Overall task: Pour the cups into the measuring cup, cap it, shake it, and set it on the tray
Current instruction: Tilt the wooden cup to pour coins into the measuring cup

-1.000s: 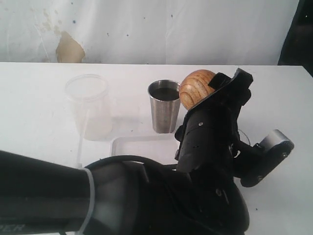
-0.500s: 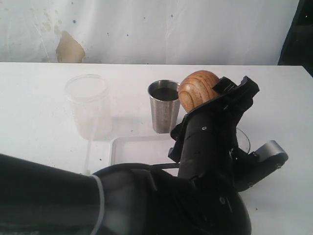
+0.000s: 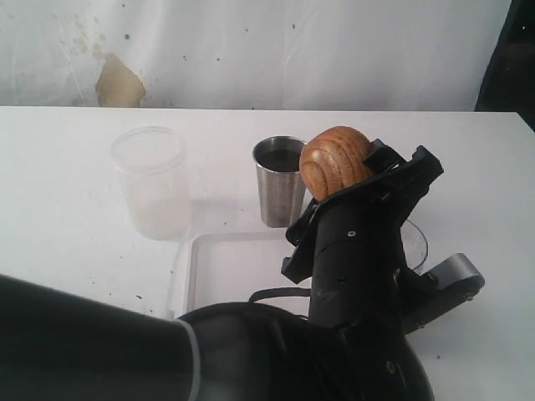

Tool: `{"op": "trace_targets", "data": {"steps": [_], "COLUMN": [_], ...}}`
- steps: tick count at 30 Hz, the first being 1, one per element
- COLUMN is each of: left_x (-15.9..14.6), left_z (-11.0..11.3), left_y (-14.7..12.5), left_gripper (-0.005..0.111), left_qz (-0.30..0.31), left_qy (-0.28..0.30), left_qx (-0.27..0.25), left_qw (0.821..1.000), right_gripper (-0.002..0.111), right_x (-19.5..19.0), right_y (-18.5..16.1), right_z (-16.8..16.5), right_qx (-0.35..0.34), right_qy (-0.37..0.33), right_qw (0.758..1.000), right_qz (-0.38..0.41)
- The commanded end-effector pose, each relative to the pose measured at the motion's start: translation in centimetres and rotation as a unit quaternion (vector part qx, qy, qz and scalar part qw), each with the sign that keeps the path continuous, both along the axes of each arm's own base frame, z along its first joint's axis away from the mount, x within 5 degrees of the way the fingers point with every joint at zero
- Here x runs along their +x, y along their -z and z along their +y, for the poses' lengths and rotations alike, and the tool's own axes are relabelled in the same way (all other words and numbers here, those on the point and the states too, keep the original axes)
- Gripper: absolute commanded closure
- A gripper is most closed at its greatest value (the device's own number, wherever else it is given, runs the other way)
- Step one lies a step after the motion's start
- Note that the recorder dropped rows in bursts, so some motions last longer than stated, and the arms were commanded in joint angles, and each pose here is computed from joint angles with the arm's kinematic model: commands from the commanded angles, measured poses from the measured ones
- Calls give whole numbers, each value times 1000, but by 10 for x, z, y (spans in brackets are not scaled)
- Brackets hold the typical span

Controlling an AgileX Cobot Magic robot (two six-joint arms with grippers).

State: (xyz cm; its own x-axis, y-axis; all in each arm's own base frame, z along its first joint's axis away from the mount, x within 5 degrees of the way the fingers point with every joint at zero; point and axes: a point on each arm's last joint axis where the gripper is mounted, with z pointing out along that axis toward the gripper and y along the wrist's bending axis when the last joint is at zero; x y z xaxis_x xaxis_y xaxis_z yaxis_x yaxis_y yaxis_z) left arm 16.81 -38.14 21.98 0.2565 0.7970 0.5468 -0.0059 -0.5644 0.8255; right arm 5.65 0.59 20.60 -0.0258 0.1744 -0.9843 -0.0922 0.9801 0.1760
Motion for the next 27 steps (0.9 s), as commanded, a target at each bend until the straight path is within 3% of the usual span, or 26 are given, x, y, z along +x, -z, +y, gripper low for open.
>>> {"op": "trace_targets", "data": {"steps": [1, 6, 14, 18, 21, 22, 23, 25, 26, 27], "left_x": [-4, -4, -3, -3, -3, -3, -3, -3, -2, -2], "left_z": [-2, -2, -11, -12, -13, -12, -11, -8, -7, -7], "left_y": [-10, -10, -31, -31, -28, -26, -27, -30, -31, -31], "left_gripper": [107, 107, 107, 107, 107, 107, 107, 107, 107, 107], "left_qz": [-27, -30, -39, -50, -45, -50, -52, -45, -34, -28], "left_qy": [1, 0, -1, 8, 14, 16, 8, -10, -25, -27], "left_qx": [6, 13, -22, 35, 33, 60, 55, -17, -91, -123], "left_qw": [1000, 999, 999, 998, 998, 997, 997, 999, 995, 992], "right_gripper": [108, 108, 108, 108, 108, 108, 108, 108, 108, 108], "right_x": [0, 0, 0, 0, 0, 0, 0, 0, 0, 0], "right_y": [1, 1, 1, 1, 1, 1, 1, 1, 1, 1], "right_z": [0, 0, 0, 0, 0, 0, 0, 0, 0, 0], "right_qx": [0, 0, 0, 0, 0, 0, 0, 0, 0, 0], "right_qy": [-3, -3, -3, -3, -3, -3, -3, -3, -3, -3], "right_qw": [1000, 1000, 1000, 1000, 1000, 1000, 1000, 1000, 1000, 1000], "right_qz": [-4, -4, -4, -4, -4, -4, -4, -4, -4, -4]}}
